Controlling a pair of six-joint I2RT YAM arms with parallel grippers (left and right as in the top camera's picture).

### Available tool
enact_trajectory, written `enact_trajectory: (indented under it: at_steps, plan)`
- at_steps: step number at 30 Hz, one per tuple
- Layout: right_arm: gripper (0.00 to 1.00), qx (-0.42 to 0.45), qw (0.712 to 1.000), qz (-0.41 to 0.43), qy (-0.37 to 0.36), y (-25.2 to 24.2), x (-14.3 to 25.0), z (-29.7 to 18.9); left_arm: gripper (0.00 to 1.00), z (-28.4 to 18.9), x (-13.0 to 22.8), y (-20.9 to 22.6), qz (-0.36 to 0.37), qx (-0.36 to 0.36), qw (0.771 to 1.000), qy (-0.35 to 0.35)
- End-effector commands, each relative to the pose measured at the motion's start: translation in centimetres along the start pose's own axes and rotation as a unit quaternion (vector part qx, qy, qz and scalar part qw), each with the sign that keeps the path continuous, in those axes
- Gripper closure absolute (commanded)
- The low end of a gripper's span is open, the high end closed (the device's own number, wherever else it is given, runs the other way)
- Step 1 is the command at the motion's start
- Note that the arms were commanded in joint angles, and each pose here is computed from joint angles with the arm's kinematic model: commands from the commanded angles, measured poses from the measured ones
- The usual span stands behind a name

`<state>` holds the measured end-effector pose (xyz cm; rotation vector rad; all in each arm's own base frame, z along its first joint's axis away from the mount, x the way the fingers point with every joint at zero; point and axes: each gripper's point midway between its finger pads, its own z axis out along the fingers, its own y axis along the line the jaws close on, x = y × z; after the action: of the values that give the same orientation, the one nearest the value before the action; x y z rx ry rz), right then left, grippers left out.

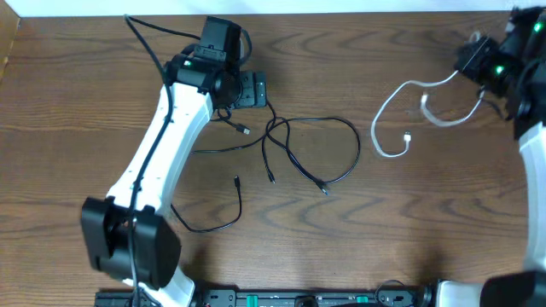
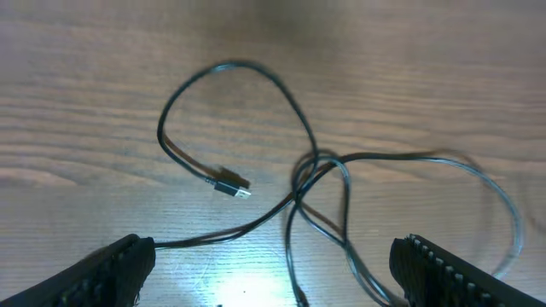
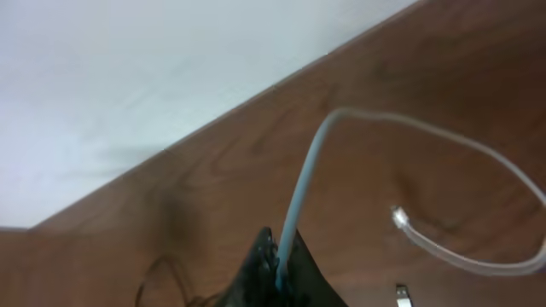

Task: Untangle cables
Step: 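Carry the white cable to the right edge and drop it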

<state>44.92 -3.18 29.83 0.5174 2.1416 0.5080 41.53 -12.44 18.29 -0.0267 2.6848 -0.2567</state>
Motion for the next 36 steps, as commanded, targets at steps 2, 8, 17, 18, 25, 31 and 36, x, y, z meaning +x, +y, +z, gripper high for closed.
enact_trajectory:
  at_steps: [2, 8, 17, 18, 25, 31, 36]
  plan:
    - [0.99, 0.045, 0.994, -0.038, -0.094, -0.3, -7.4, -2.2, 0.07, -6.2, -1.6, -2.9, 0.014, 0.081, 0.995, -0.056]
    - [0.99, 0.111, 0.974, -0.023, -0.195, -5.0, -14.4, -4.3, 0.07, -7.4, -0.5, -5.1, 0.027, 0.131, 0.990, -0.044]
    - [0.99, 0.209, 0.951, 0.000, -0.226, -15.4, -17.1, -1.0, 0.07, -7.3, 0.2, -6.4, 0.041, 0.139, 0.989, -0.036]
    - [0.99, 0.216, 0.949, 0.002, -0.230, -16.5, -17.3, -0.3, 0.07, -7.3, 0.3, -6.6, 0.043, 0.140, 0.989, -0.036]
    - [0.99, 0.249, 0.935, 0.007, -0.251, -22.6, -17.4, 6.2, 0.07, -7.3, 0.4, -7.0, 0.047, 0.142, 0.988, -0.035]
    - [0.99, 0.259, 0.939, 0.009, -0.225, -26.1, -15.0, 10.7, 0.07, -7.3, 0.4, -7.0, 0.047, 0.142, 0.988, -0.035]
    - [0.93, 0.279, 0.945, 0.024, -0.169, -29.0, -11.2, 13.8, 0.07, -7.2, 0.4, -7.0, 0.047, 0.142, 0.988, -0.034]
